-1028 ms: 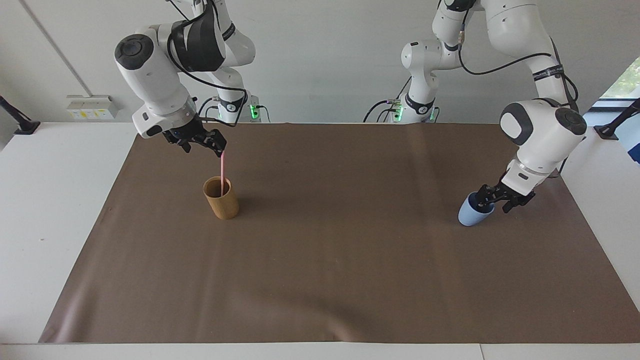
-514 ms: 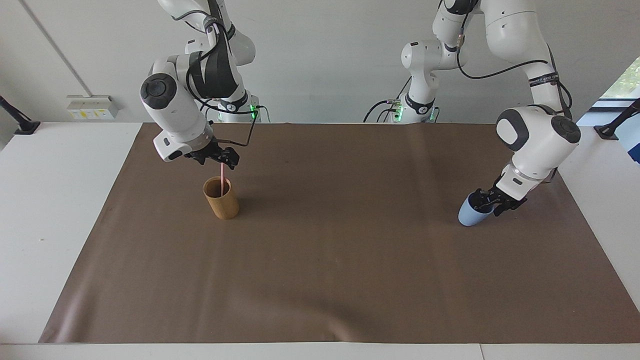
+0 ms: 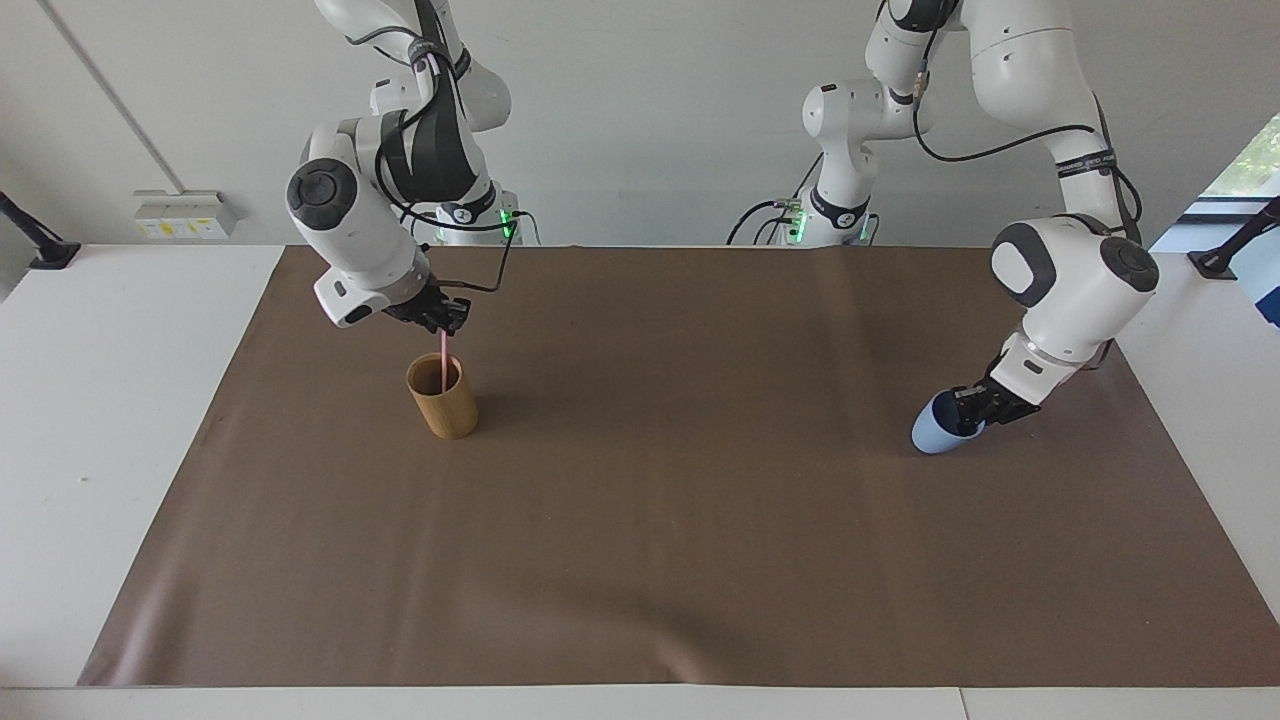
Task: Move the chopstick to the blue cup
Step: 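Lift the blue cup with the left gripper while the right gripper grasps the chopstick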
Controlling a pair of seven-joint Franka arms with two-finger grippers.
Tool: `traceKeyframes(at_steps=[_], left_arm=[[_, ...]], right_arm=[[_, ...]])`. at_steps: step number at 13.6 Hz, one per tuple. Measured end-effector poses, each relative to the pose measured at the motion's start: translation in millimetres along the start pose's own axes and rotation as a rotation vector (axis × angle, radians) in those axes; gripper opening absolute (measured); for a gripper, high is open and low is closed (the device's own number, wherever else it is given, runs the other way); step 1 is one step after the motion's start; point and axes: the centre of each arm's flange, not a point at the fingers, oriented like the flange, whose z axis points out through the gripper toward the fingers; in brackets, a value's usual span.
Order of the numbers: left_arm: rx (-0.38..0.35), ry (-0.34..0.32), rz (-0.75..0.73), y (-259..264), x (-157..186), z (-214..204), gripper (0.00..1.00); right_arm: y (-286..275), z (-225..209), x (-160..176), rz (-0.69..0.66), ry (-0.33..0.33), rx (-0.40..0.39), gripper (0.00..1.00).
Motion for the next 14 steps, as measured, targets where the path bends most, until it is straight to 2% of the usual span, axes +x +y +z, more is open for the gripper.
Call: traceKeyframes(at_steps=[4, 6, 8, 10, 14], left_arm=[[-0.002, 0.014, 0.009, 5.3, 2.3, -7.2, 0.05], [-0.004, 0.036, 0.050, 31.2, 7.3, -18.7, 0.05], [-0.004, 0.037, 0.074, 82.4, 9.3, -20.6, 0.05], [0.043, 0.025, 0.056, 153.2, 5.5, -15.3, 0.05], [0.051, 0.003, -0.030, 286.4, -24.6, -9.4, 0.05]], right_arm=[[-0.3, -15.1, -2.0, -0.005, -0.011, 0.002, 0.08], [-0.2, -30.6, -5.5, -0.007, -0.022, 0.002, 0.08], [0.3, -49.1, -11.5, -0.008, -0.038, 0.013, 0.08], [4.9, -74.8, -23.1, -0.005, -0.041, 0.035, 0.08], [20.4, -129.8, -63.7, -0.005, -0.043, 0.099, 0.08]])
